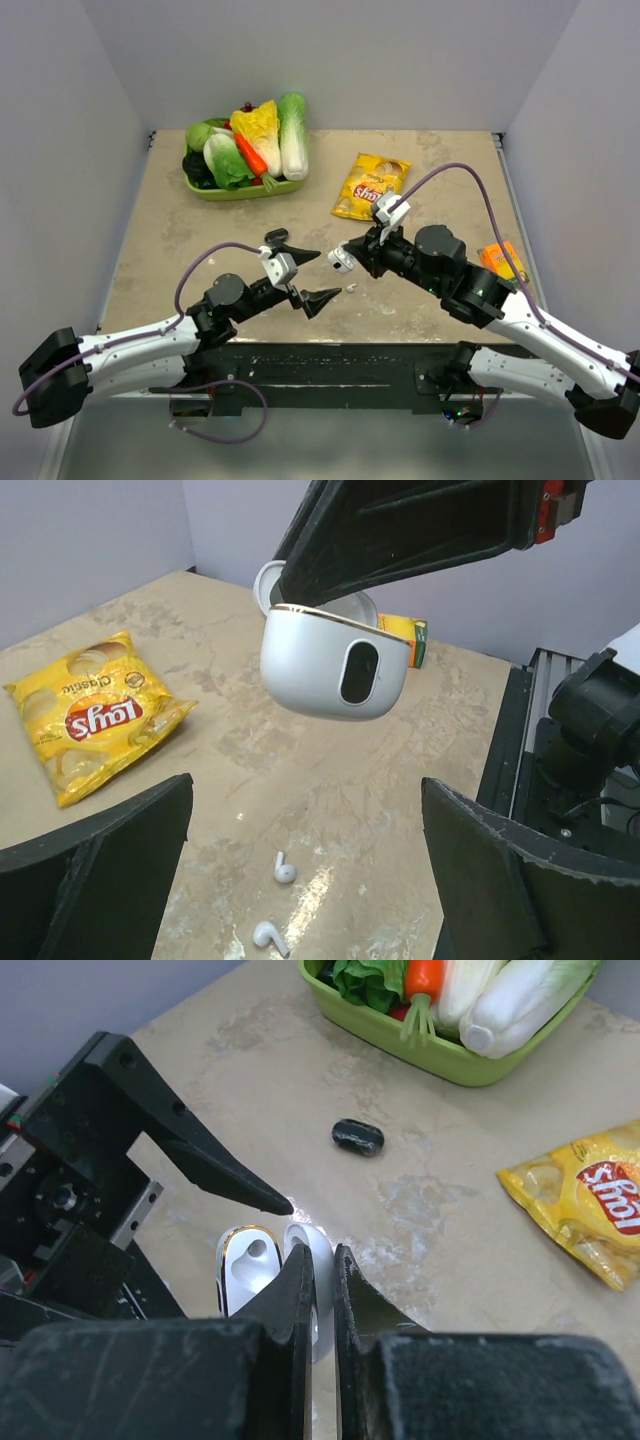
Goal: Insert the wireless bluetooth earbuds into the charging case
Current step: Pass from the left arm to the right, then pass from the right arm to the left
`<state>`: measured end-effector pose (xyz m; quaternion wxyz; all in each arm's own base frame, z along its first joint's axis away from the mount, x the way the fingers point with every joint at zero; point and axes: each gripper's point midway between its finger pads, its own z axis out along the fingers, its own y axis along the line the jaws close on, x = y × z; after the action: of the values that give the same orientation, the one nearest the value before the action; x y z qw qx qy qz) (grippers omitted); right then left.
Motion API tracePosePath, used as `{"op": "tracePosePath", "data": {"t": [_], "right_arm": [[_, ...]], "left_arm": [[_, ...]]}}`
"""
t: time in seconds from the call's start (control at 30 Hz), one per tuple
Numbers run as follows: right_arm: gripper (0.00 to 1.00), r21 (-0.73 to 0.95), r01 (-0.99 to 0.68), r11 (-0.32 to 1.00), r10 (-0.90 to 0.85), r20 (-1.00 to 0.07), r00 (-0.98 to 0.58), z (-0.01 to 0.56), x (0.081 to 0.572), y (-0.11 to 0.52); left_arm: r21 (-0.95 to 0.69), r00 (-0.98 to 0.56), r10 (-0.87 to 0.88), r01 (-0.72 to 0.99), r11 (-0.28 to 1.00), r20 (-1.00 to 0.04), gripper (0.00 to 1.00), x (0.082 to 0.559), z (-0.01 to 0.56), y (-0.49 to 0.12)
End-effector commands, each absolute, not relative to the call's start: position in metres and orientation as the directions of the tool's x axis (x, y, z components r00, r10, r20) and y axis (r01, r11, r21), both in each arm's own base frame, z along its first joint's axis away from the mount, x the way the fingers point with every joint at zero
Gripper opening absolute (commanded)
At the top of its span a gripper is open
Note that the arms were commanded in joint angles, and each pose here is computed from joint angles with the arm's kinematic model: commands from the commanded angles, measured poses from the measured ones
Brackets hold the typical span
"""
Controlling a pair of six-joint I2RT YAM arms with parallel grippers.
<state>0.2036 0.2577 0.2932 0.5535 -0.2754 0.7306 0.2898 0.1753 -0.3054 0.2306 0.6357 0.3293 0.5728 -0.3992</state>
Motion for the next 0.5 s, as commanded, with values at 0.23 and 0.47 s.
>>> {"op": "tracePosePath", "data": {"t": [0.23,0.47], "right_arm": [[0.00,-0.092,-0.841,0.533,-0.198,-0.980,-0.018,0.324,0.170,0.269],[0.00,-0.079,-0.861,0.502,-0.190,-0.982,-0.020,0.327,0.159,0.266]], "left_arm": [[-0.066,-0.004,-0.241,0.966,0.250,-0.971,0.98,0.154,0.287,-0.307],[-0.056,-0.038,-0.212,0.995,0.079,-0.976,0.81,0.137,0.278,-0.319]]}}
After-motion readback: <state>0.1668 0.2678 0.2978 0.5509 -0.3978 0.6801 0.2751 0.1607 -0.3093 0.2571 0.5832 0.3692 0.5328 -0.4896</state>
